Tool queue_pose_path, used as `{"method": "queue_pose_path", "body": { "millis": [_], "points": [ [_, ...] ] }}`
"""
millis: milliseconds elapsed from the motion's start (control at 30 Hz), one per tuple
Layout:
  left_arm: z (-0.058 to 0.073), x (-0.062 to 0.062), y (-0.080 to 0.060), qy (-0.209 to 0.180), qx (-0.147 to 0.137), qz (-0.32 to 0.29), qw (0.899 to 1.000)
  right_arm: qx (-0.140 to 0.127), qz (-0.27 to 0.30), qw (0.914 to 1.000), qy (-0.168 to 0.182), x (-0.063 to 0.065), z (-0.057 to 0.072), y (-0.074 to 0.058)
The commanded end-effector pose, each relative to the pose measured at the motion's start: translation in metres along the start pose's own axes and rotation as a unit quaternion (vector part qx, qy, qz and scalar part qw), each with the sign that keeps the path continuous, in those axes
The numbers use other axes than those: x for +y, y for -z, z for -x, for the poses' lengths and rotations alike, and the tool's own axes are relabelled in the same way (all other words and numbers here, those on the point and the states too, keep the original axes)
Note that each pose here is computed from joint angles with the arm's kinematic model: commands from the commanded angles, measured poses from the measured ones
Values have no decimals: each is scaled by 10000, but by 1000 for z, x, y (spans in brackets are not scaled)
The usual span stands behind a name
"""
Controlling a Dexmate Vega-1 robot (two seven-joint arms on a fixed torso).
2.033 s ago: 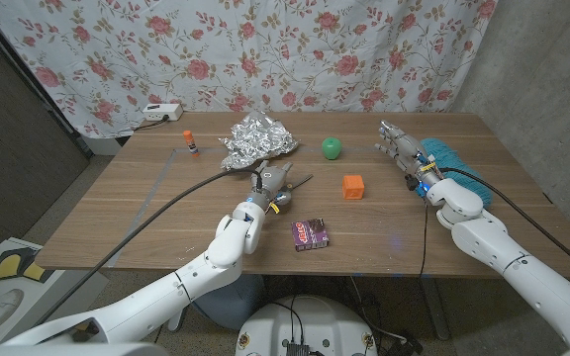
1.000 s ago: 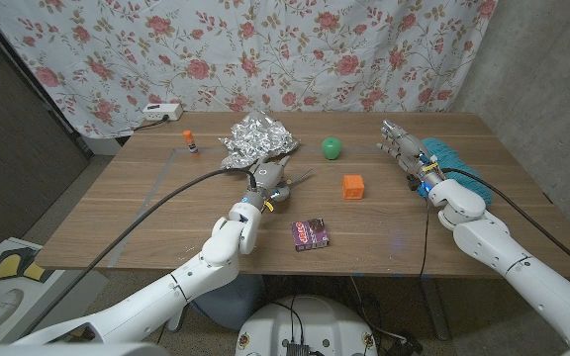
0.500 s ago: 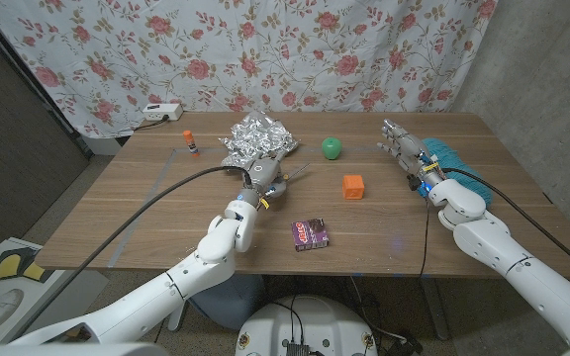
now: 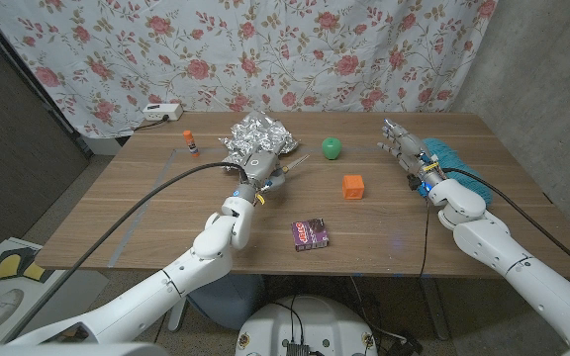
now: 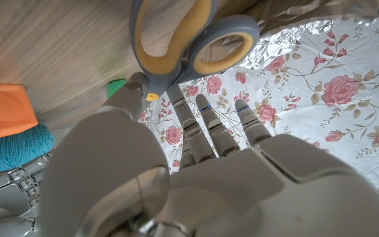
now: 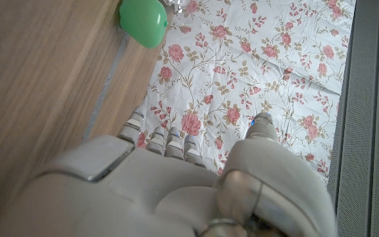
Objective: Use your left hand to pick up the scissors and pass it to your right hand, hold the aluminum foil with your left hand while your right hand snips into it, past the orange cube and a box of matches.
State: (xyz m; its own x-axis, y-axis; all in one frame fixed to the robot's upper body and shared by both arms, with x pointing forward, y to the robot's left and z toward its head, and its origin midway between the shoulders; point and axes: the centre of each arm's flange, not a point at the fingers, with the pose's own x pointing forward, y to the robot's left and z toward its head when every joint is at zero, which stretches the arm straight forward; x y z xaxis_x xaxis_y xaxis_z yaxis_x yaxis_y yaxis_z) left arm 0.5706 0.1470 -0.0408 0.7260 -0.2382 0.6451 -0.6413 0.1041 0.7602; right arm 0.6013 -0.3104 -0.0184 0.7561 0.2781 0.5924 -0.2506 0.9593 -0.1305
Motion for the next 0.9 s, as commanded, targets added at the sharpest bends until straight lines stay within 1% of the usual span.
{"method": "queue_pose_path", "body": {
  "millis": [33,333,500,633,900],
  "points": [
    [-7,9,5,-302,-71,222,9993,-21,23,10000,46,-4,1,-1],
    [-13,12,6,-453,-143,362,9982,22,9,10000,65,-4,0,-1],
    [-19,17,7,-588,-213,586,9963,43,-1,10000,87,-4,-1,0],
    [-23,19,5,-702,-245,712,9947,31,26,10000,87,-6,0,-1],
    [-32,23,4,-918,-409,1068,9892,15,58,9999,128,-11,1,-2]
  ]
}}
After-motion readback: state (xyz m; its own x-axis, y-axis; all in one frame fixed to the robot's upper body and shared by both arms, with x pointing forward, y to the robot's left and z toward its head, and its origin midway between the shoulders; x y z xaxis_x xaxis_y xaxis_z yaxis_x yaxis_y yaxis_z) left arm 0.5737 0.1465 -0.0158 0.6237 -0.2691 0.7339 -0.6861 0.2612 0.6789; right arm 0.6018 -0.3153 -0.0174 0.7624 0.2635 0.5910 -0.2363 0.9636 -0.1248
